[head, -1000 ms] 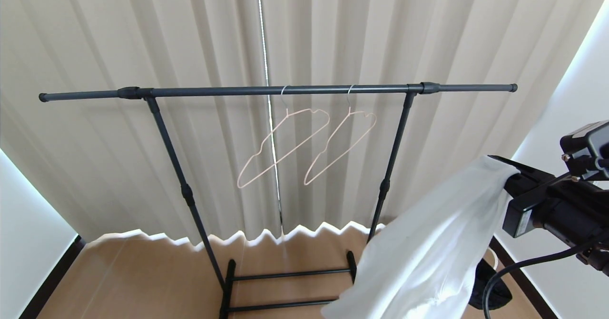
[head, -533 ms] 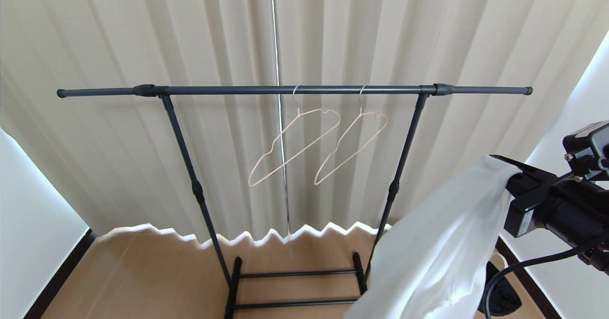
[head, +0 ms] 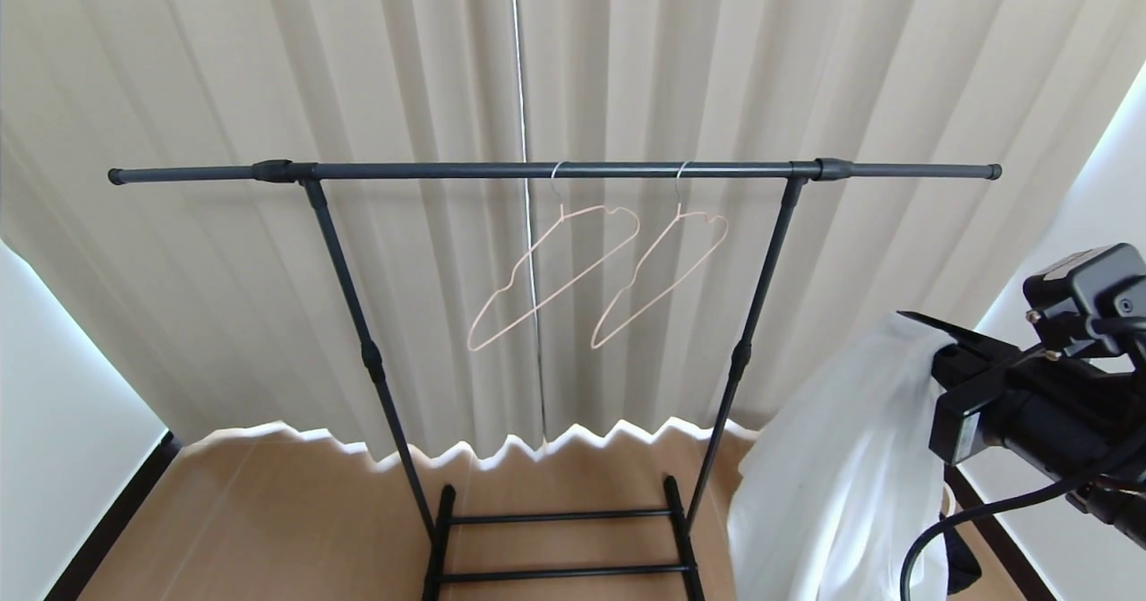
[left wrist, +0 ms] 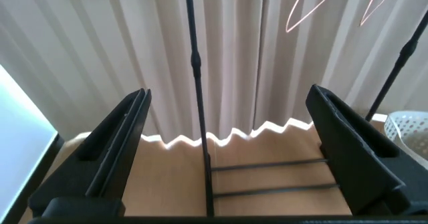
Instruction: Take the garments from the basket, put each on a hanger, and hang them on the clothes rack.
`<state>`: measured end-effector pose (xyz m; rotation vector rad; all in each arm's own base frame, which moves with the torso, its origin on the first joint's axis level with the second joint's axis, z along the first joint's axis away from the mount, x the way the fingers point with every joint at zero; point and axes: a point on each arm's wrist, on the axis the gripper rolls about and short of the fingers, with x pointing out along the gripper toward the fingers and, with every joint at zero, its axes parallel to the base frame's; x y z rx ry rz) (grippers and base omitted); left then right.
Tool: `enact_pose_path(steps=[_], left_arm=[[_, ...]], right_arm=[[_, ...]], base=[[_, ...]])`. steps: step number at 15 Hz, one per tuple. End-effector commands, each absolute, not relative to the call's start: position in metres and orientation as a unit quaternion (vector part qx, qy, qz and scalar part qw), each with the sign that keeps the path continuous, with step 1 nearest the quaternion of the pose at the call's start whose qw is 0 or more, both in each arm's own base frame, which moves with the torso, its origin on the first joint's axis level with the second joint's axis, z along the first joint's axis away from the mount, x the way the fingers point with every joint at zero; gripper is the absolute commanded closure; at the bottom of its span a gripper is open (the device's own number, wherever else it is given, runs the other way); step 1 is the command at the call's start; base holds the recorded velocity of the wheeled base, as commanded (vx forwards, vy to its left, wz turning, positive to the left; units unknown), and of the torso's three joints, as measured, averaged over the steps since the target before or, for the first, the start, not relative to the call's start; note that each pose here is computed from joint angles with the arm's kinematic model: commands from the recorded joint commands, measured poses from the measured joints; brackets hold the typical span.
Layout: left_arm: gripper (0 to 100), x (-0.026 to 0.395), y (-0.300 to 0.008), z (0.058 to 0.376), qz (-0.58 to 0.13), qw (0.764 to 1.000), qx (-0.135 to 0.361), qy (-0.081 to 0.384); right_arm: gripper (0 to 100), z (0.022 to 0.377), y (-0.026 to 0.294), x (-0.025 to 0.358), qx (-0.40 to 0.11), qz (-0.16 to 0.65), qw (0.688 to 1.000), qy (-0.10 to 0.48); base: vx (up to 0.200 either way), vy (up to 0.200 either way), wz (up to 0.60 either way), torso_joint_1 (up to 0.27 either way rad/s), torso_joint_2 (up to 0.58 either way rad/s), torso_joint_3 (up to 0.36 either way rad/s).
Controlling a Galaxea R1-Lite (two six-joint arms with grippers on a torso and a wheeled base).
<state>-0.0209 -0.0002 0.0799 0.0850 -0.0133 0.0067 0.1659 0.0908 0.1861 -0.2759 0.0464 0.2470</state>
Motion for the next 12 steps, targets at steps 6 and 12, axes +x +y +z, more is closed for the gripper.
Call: enact_pose_path(steps=[6, 12], left_arm=[[0, 0.055, -0.007, 0.162, -0.088, 0.980, -0.011, 0.176], [0, 0.118, -0.081, 0.176, -0.173, 0.933, -0.083, 0.305]], right_arm=[[100, 0.215, 0.127, 0.219, -0.040, 0.155, 0.965, 0.207], [100, 0.244, 0.185, 0.261, 0.037, 0.189, 0.941, 0.279]], base=[[0.000, 0.000, 0.00, 0.000, 0.00, 0.000], [0.000, 0.000, 0.00, 0.000, 0.00, 0.000]])
